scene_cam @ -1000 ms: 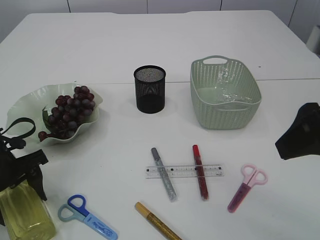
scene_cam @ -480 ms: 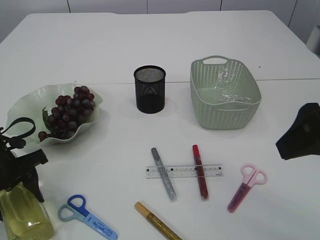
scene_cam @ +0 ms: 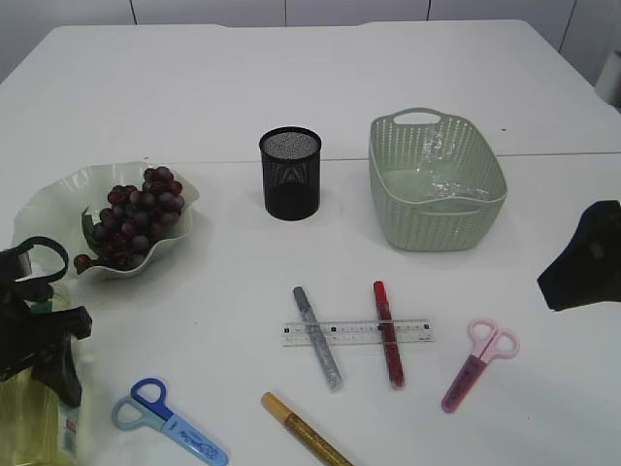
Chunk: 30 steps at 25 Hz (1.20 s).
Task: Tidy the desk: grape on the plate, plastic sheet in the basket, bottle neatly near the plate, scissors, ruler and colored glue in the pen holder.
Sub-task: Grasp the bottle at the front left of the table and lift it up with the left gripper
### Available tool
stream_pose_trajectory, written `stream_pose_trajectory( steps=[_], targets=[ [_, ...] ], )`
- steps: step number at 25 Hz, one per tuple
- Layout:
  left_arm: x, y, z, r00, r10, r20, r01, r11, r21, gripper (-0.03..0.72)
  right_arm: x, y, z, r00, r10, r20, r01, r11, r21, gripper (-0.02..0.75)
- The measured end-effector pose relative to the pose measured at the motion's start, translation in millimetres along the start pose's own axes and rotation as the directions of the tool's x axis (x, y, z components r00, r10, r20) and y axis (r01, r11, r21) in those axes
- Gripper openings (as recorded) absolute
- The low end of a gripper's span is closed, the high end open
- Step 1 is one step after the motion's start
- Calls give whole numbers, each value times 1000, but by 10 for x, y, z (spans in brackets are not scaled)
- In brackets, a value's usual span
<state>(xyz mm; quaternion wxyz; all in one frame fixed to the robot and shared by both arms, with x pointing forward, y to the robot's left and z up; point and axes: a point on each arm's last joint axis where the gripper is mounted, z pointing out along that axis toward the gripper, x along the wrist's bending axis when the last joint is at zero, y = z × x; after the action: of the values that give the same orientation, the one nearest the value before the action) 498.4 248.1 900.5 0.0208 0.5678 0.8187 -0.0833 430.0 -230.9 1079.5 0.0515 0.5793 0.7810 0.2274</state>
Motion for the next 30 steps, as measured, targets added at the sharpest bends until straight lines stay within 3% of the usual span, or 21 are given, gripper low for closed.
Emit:
stream_pose_trajectory(
  steps=[3, 7, 11, 13, 15, 21, 25, 30],
  targets=[
    [38, -36, -52, 985, 172, -33, -172, 985, 13, 451, 0, 0, 0, 1000, 0, 0, 0, 1000, 0, 564],
    [72, -78, -259, 940, 333, -70, -336, 941, -44, 451, 0, 0, 0, 1000, 0, 0, 0, 1000, 0, 564],
    [75, -151, -562, 875, 476, -91, -484, 860, -158, 451, 2, 0, 0, 1000, 1, -2, -1, 1000, 0, 564],
    [64, -204, -711, 833, 545, -91, -551, 806, -217, 451, 7, 1, 0, 1000, 4, -7, -4, 1000, -1, 564],
    [51, -259, -821, 809, 582, -86, -582, 769, -265, 451, 8, 1, 0, 1000, 5, -9, -5, 1000, -1, 564],
    [21, -387, -1028, 773, 632, -59, -607, 709, -358, 449, 9, 1, 0, 1000, 6, -10, -6, 1000, -1, 566],
    [-72, -436, -1156, 708, 705, -27, -625, 609, -489, 449, 9, 0, 0, 1000, 6, -10, -6, 1000, 1, 565],
    [-192, -380, -1228, 630, 774, -58, -617, 454, -642, 448, 11, -2, 0, 1000, 7, -12, -7, 1000, 2, 565]
  ],
)
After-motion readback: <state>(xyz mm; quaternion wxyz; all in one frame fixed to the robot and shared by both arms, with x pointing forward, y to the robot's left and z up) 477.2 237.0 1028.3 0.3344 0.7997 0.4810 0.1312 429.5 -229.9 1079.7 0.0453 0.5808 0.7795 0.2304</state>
